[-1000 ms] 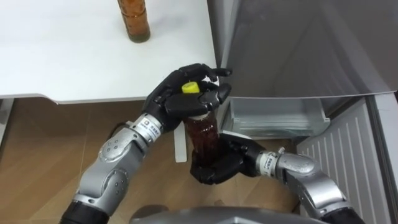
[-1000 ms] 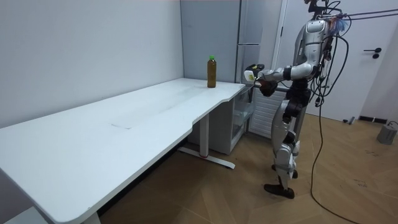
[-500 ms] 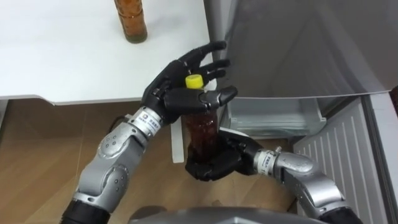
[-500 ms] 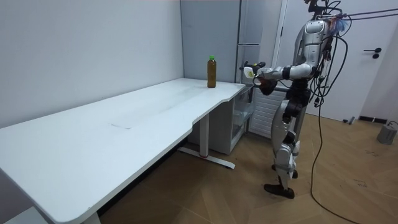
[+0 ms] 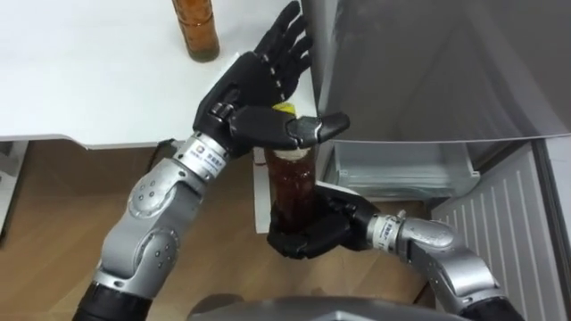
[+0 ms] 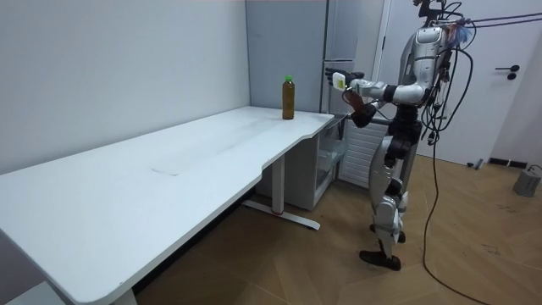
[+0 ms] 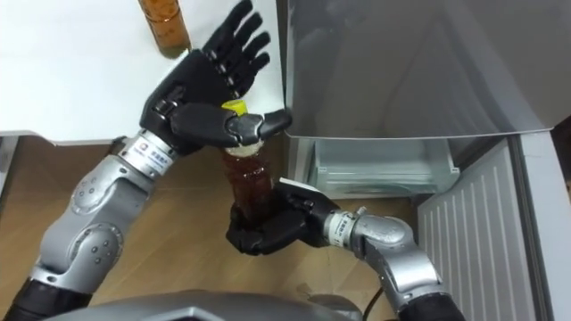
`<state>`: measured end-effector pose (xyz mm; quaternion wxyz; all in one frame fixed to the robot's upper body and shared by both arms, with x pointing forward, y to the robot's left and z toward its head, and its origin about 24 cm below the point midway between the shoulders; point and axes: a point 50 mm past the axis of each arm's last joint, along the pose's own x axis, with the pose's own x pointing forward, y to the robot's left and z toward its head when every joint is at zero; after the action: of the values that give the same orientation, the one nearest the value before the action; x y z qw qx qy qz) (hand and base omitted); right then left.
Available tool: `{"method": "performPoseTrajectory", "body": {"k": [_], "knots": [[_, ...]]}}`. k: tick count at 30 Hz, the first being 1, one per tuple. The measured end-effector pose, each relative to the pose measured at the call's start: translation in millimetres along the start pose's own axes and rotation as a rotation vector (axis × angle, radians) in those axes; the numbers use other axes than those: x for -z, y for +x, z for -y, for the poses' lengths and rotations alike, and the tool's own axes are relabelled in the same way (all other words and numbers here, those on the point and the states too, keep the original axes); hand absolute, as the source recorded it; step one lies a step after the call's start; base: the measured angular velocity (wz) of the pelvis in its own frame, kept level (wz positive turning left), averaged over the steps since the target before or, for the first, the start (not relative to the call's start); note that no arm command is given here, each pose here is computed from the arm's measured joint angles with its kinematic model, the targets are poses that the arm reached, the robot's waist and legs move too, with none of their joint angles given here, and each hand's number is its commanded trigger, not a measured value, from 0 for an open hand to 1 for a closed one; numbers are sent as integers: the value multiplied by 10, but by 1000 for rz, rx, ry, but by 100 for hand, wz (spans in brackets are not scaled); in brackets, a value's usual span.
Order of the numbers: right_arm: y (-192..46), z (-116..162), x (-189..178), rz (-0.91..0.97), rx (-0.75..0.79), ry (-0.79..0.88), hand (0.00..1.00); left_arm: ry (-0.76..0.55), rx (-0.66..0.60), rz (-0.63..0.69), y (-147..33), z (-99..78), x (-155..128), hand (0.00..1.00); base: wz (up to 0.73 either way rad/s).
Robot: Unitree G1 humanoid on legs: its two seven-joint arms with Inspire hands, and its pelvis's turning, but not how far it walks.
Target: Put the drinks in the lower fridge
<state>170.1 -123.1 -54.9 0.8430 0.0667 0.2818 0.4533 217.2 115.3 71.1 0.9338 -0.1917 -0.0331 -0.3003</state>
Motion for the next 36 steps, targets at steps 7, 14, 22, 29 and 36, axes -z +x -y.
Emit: {"method": "performPoseTrajectory", "body": {"k": [7,14,22,29,36], "knots": [[-35,20,19,-8,11,-1,100,172,22,134,6,89,-366,0,0],[-106,25,83,-28,9,3,100,254,-30,216,-18,91,-525,0,0],[-231,84,131,-22,64,2,100,376,-121,455,-148,108,-950,0,0],[-389,-4,358,-20,111,68,100,572,-301,630,-377,16,-1304,0,10],[-566,61,436,-24,199,93,100,605,-654,791,-693,-230,-1546,0,0]]}}
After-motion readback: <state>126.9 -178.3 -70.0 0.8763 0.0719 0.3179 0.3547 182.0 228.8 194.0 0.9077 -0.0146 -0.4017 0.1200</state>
